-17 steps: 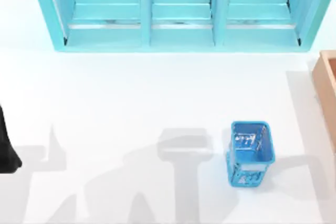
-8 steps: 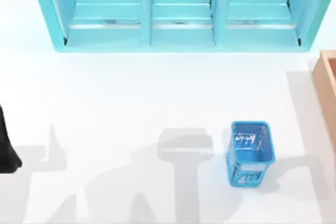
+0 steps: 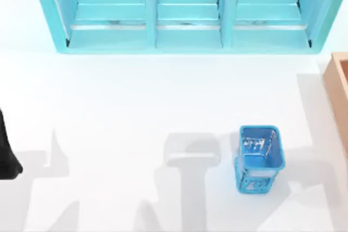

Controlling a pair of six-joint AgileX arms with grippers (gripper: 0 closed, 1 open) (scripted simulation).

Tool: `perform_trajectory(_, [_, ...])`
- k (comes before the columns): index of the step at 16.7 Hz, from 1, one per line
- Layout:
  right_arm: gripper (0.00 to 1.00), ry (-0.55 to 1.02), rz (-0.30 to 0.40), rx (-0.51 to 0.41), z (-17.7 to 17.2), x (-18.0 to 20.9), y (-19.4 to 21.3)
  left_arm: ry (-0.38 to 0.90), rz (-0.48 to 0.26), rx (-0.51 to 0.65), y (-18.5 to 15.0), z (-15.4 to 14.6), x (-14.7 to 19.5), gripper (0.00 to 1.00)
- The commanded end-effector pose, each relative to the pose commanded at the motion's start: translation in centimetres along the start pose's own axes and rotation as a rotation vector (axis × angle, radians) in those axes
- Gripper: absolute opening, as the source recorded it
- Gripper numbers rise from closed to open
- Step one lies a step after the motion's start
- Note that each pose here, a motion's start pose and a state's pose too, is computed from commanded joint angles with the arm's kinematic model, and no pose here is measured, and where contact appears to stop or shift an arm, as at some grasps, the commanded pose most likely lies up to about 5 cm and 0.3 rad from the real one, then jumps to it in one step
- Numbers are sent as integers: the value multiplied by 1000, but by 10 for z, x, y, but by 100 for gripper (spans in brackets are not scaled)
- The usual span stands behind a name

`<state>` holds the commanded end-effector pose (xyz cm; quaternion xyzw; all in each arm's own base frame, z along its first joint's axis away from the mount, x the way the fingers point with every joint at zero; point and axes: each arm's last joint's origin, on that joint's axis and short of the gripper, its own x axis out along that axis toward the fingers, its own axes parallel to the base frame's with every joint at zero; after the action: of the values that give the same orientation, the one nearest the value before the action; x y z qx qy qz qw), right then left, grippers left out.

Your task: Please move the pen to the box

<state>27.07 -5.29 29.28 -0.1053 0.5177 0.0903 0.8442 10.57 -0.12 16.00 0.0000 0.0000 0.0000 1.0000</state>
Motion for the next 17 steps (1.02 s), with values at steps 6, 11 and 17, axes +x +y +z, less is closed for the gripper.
perform_trajectory(6, [23,0,0,0,0,0,0,0,0,0,0,0,0,100])
perform_trajectory(11, [60,0,0,0,0,0,0,0,0,0,0,0,0,100])
perform_trajectory(17, [100,0,0,0,0,0,0,0,0,0,0,0,0,100])
